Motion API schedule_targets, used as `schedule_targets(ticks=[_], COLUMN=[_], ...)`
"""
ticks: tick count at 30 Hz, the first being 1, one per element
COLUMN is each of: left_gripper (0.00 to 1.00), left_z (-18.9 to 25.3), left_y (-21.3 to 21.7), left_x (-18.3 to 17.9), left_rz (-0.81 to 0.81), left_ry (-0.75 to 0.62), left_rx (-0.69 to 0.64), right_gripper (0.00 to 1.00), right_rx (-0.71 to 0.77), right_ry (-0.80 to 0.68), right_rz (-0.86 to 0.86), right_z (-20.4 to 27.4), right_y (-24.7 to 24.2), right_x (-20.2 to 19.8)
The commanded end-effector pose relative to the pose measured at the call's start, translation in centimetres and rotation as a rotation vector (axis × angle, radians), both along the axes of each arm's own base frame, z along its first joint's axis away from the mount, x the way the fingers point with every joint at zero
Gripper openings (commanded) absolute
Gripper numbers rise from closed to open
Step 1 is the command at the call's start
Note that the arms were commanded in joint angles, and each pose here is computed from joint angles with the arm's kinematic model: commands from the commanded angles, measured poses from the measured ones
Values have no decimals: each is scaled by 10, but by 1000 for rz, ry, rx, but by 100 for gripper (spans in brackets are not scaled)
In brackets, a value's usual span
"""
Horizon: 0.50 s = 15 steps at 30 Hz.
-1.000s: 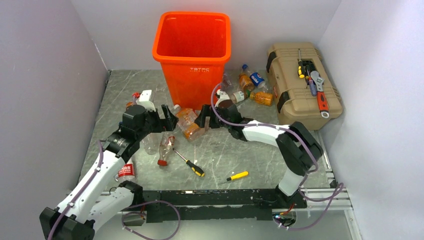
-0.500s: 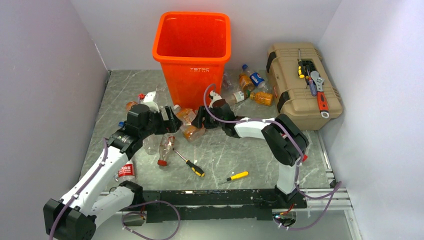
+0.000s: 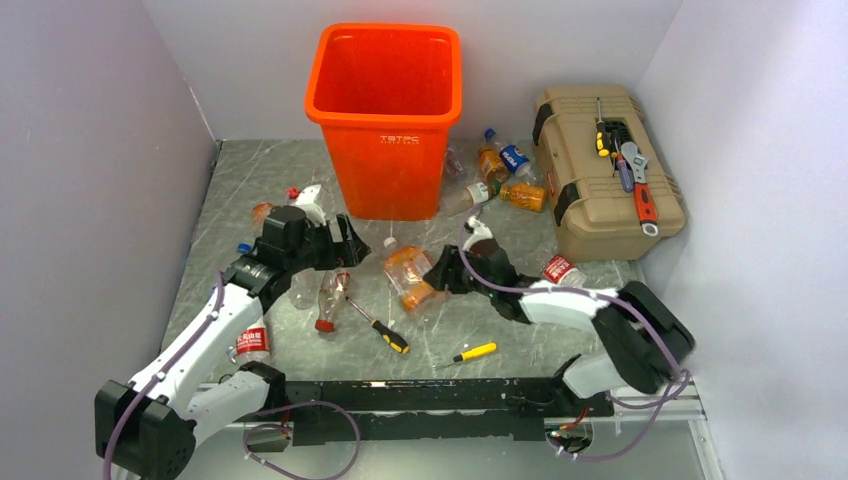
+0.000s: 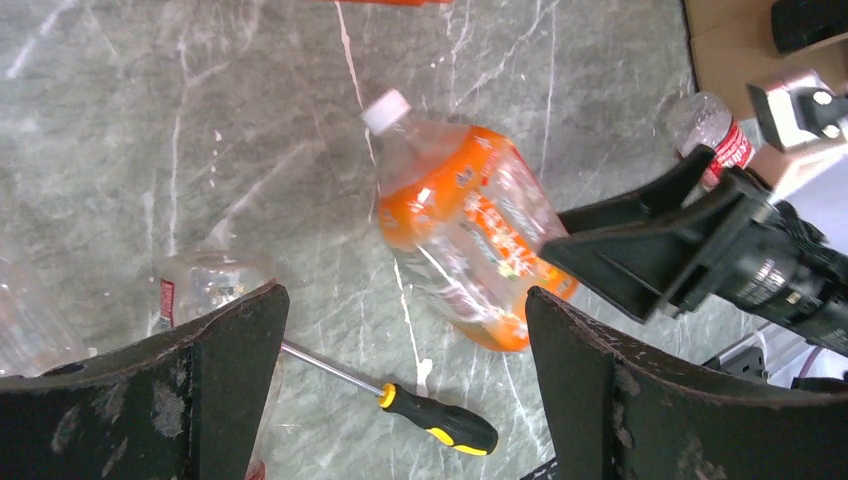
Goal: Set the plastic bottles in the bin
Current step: Move the plastic bottle to the center of the board.
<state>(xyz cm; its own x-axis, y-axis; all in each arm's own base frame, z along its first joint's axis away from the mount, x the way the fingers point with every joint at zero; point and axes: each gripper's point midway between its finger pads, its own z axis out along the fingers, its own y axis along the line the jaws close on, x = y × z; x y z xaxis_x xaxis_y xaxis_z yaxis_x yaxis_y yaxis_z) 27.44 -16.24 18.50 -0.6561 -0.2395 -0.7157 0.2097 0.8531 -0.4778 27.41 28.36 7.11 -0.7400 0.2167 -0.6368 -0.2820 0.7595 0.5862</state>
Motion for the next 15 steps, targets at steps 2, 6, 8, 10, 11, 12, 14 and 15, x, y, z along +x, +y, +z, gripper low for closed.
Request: schedule_targets(ticks=[2, 6, 8, 10, 11, 12, 14, 15], left_gripper=[92, 90, 90, 90, 88, 88, 87, 86], left_z=[2, -12, -16, -24, -28, -32, -42, -47], left_y=[-25, -50, -62, -72, -79, -84, -93, -96], left_x=[-1, -11, -17, -22, -25, -26, -28, -28], left_rz=[-109, -197, -229, -243, -251, -258, -252, -251], left_ry=[7, 54, 80, 111, 129, 134, 161, 175], left_rx=[-43, -8, 5, -10, -36, -52, -70, -67], right_gripper=[61, 81, 89, 92, 93, 94, 94, 95], right_rx=[27, 44, 44, 47, 54, 61, 76, 82], right_ry=[21, 3, -9, -14, -6, 4, 18, 23], right_rz=[-88, -100, -119, -113, -97, -82, -58, -53], right_z=[2, 19, 26, 30, 30, 30, 27, 25], right_y=[-34, -43, -47, -47, -45, -43, -40, -39], right_x=[-30, -37, -35, -34, -36, -37, -40, -41])
